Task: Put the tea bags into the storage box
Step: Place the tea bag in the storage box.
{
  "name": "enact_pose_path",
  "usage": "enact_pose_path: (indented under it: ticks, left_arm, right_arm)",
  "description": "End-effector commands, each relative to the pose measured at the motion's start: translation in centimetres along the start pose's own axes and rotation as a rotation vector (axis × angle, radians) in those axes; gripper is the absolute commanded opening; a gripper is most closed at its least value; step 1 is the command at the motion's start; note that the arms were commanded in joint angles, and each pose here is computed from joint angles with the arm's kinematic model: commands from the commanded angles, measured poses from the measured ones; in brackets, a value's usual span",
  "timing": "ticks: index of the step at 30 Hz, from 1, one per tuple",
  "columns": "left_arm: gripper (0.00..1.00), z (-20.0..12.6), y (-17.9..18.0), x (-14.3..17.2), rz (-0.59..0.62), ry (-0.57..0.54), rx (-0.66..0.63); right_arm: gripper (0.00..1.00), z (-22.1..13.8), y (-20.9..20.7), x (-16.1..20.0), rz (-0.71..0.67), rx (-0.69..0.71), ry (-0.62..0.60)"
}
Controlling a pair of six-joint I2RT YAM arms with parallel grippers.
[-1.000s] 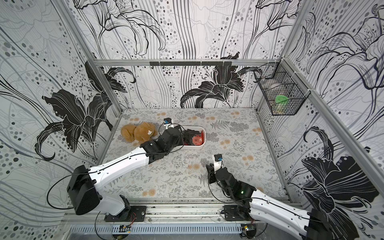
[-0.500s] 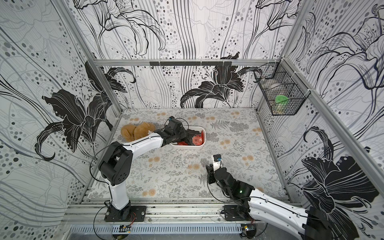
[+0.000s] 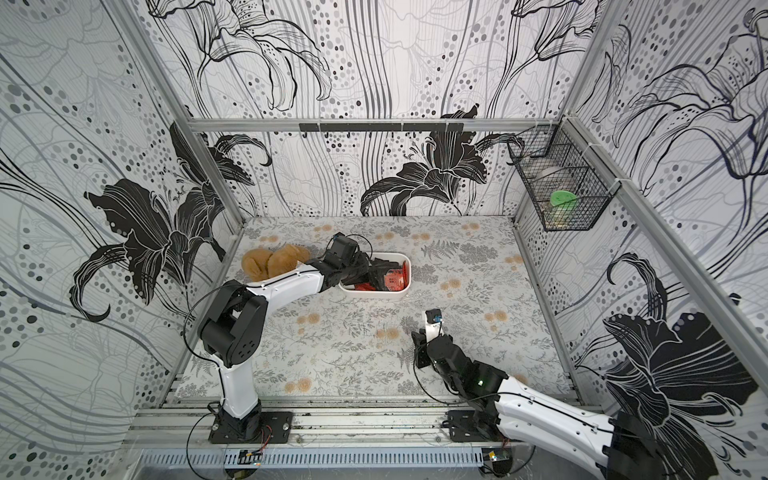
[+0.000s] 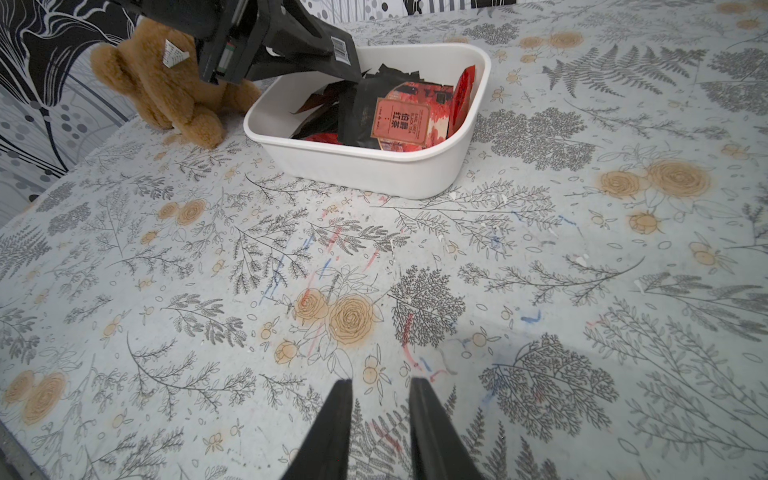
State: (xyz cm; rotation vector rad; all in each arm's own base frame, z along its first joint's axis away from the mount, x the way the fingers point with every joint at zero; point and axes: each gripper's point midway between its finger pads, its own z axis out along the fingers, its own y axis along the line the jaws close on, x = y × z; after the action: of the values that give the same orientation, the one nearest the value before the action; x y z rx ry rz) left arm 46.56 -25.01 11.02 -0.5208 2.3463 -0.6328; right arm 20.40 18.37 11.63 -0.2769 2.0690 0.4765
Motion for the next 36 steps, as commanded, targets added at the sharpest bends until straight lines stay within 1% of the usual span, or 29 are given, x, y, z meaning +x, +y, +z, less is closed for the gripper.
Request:
enact_pose_path:
  ticks: [1, 4, 6, 8, 12, 14, 17, 18, 21, 22, 24, 28, 29, 30, 33, 34, 36]
  left_arm:
    - [0.34, -0.5, 0.5, -0.5, 0.035, -0.015, -0.011]
    - [0.44, -1.3, 0.3, -0.8, 0.057, -0.023, -0.014]
    - [0.47, -2.2, 0.1, -1.3, 0.067, -0.04, -0.013]
    - [0.53, -3.4, -0.2, -2.1, 0.077, -0.067, -0.01]
    - [0.6, -6.6, -0.9, -3.4, 0.088, -0.123, 0.013]
    - [0.65, -8.4, -1.2, -4.0, 0.096, -0.153, 0.03]
    - [0.76, -11.3, -1.1, -4.6, 0.102, -0.205, 0.058]
    - [0.83, -12.3, -0.9, -4.8, 0.105, -0.227, 0.064]
    - [0.99, -15.4, 0.1, -5.2, 0.112, -0.302, 0.079]
    - [0.97, -16.5, 0.6, -5.3, 0.114, -0.332, 0.081]
    - [0.97, -18.4, 1.7, -5.5, 0.117, -0.392, 0.084]
    - [0.97, -21.8, 3.9, -5.6, 0.134, -0.501, 0.08]
    - [0.97, -22.4, 4.8, -5.5, 0.133, -0.528, 0.066]
    - [0.97, -23.2, 5.5, -5.5, 0.137, -0.559, 0.059]
    - [0.97, -25.0, 7.5, -5.6, 0.144, -0.649, 0.031]
    - [0.97, -25.4, 8.0, -5.6, 0.153, -0.674, 0.028]
    - [0.97, -26.0, 9.4, -5.3, 0.164, -0.728, 0.013]
  right_arm:
    - [0.29, -0.1, 0.2, -0.5, 0.0, -0.001, -0.006]
    - [0.3, 0.0, 0.2, -0.4, -0.001, 0.002, -0.003]
    - [0.31, 0.0, 0.2, -0.5, 0.0, 0.002, -0.005]
    - [0.32, 0.0, 0.2, -0.4, -0.003, 0.003, -0.003]
    - [0.34, 0.0, 0.2, -0.5, -0.001, 0.004, -0.005]
    - [0.35, 0.0, 0.2, -0.5, -0.001, 0.004, -0.005]
    - [0.38, -0.1, 0.0, -0.8, 0.0, 0.015, -0.016]
    - [0.41, -0.2, -0.1, -0.9, 0.003, 0.019, -0.022]
    - [0.54, -0.4, -0.6, -1.3, 0.01, 0.038, -0.049]
    - [0.58, -0.5, -0.7, -1.4, 0.016, 0.042, -0.057]
    - [0.66, -0.7, -0.7, -2.0, 0.031, 0.043, -0.077]
    - [0.85, -1.5, -0.6, -4.2, 0.067, 0.057, -0.132]
    - [0.94, -1.7, -0.8, -5.0, 0.082, 0.078, -0.15]
    - [0.96, -2.0, -1.3, -5.7, 0.114, 0.112, -0.168]
    - [0.96, -2.7, -2.2, -7.7, 0.166, 0.184, -0.231]
    - [0.96, -2.8, -2.4, -8.3, 0.16, 0.203, -0.252]
    - [0.96, -2.9, -2.4, -9.6, 0.066, 0.235, -0.288]
